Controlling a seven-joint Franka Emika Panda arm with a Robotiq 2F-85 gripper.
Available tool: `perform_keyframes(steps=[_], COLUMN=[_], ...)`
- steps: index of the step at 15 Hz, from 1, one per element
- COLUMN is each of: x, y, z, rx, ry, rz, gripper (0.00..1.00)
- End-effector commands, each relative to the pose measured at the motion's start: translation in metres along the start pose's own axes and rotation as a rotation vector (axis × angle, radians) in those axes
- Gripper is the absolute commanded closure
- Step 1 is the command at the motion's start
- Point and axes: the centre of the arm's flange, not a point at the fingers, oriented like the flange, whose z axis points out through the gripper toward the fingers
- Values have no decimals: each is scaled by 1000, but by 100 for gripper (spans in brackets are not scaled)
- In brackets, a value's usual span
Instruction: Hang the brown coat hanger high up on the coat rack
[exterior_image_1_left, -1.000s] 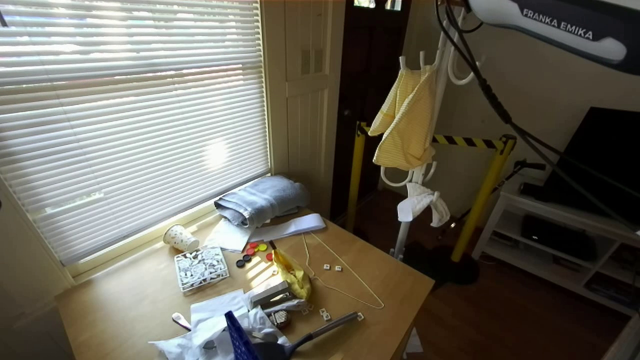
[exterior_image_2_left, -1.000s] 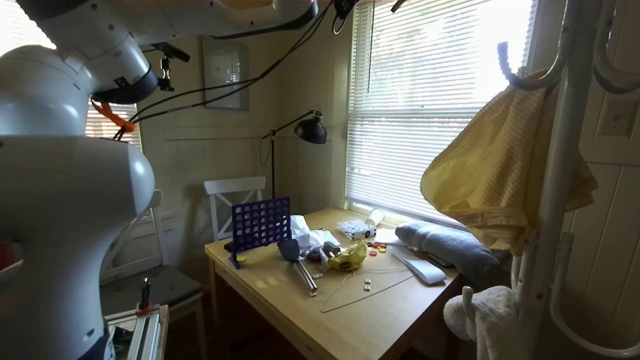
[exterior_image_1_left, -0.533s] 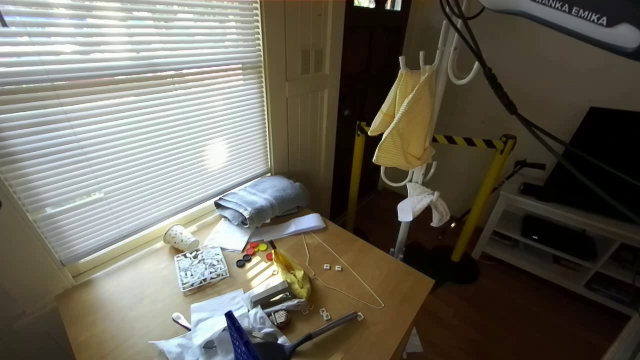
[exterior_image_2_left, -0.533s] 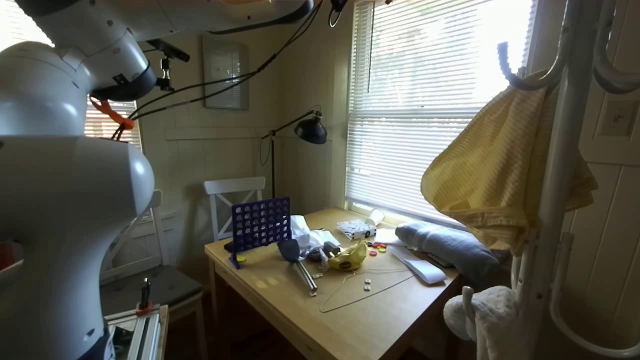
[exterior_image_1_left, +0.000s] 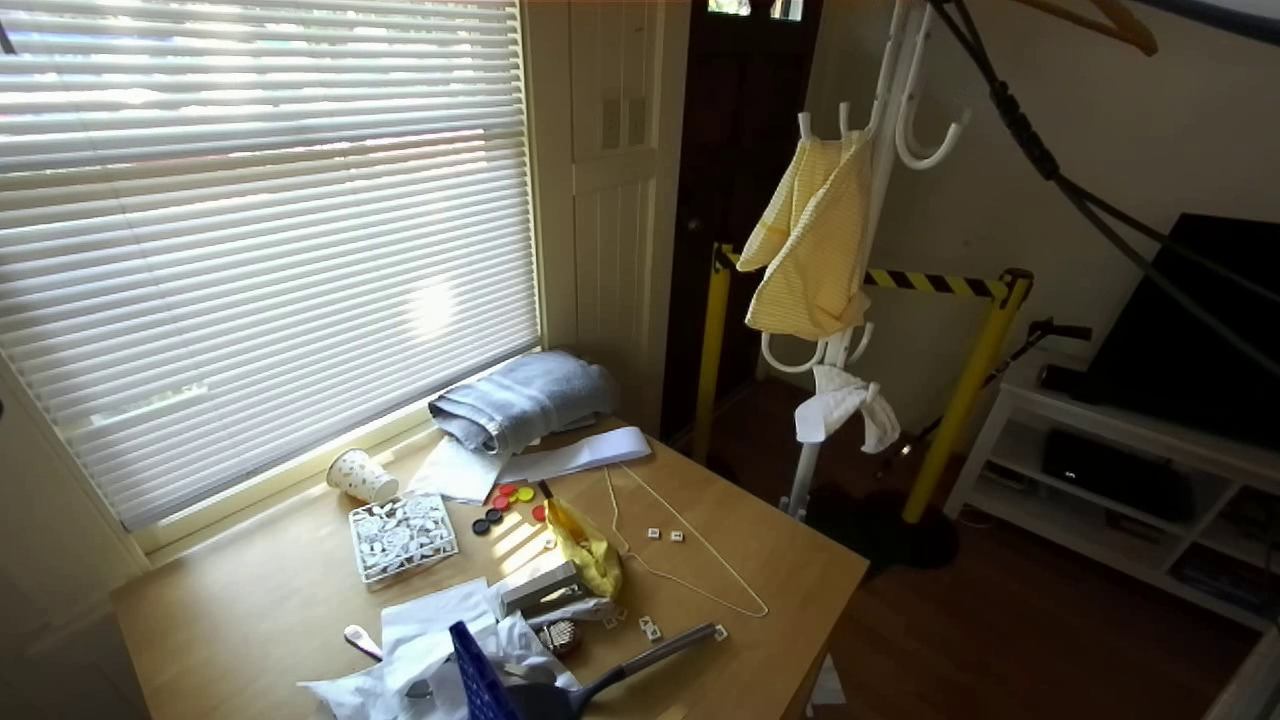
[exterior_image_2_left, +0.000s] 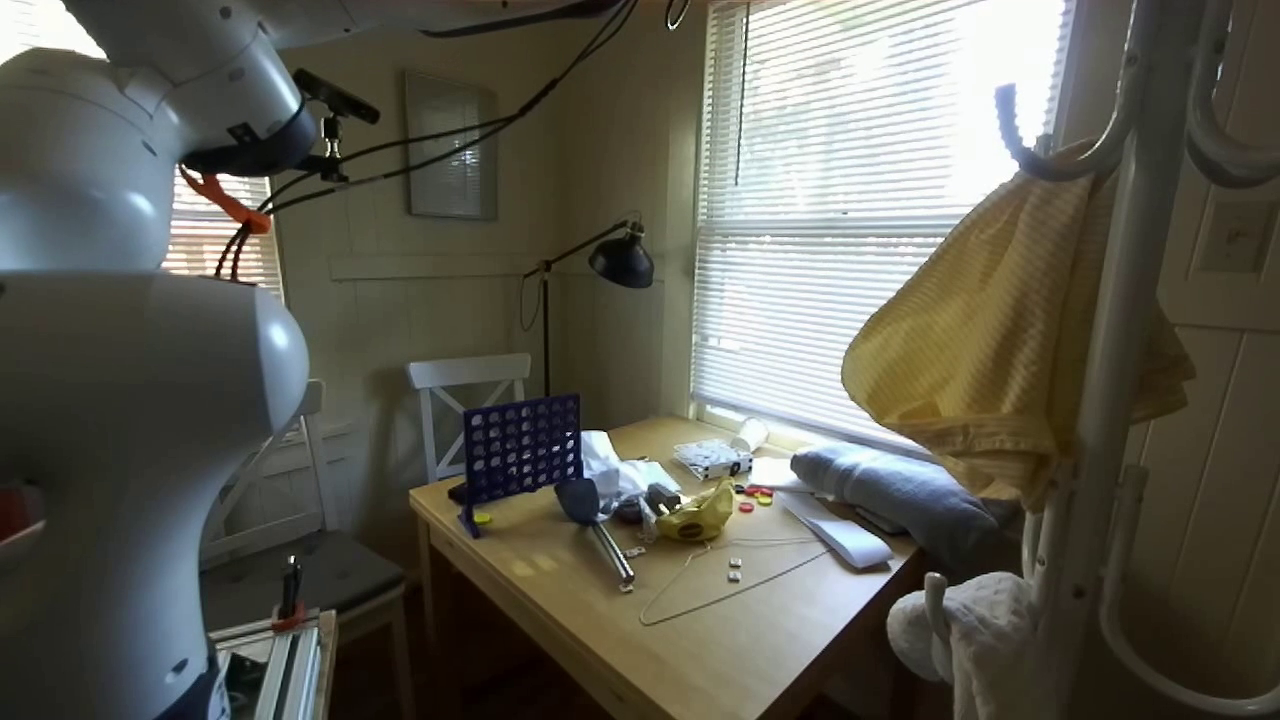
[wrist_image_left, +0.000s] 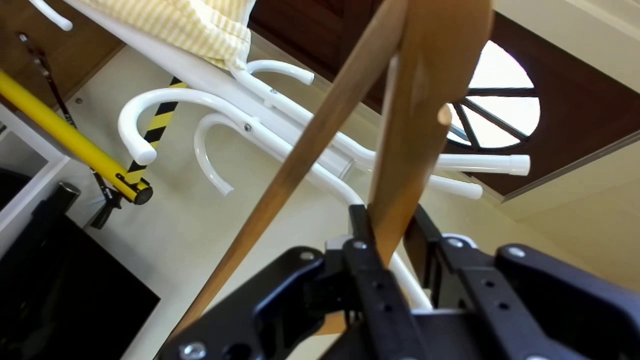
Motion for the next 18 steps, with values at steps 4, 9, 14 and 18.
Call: perform_keyframes(steps=[4, 9, 14, 18], x=[3, -3, -2, -7], y=[-27, -22, -13, -7], z=[6, 19, 25, 22], rx=[-38, -98, -152, -150], ry=[-74, -92, -69, -53], rz=[28, 34, 45, 31], gripper=[94, 94, 39, 11])
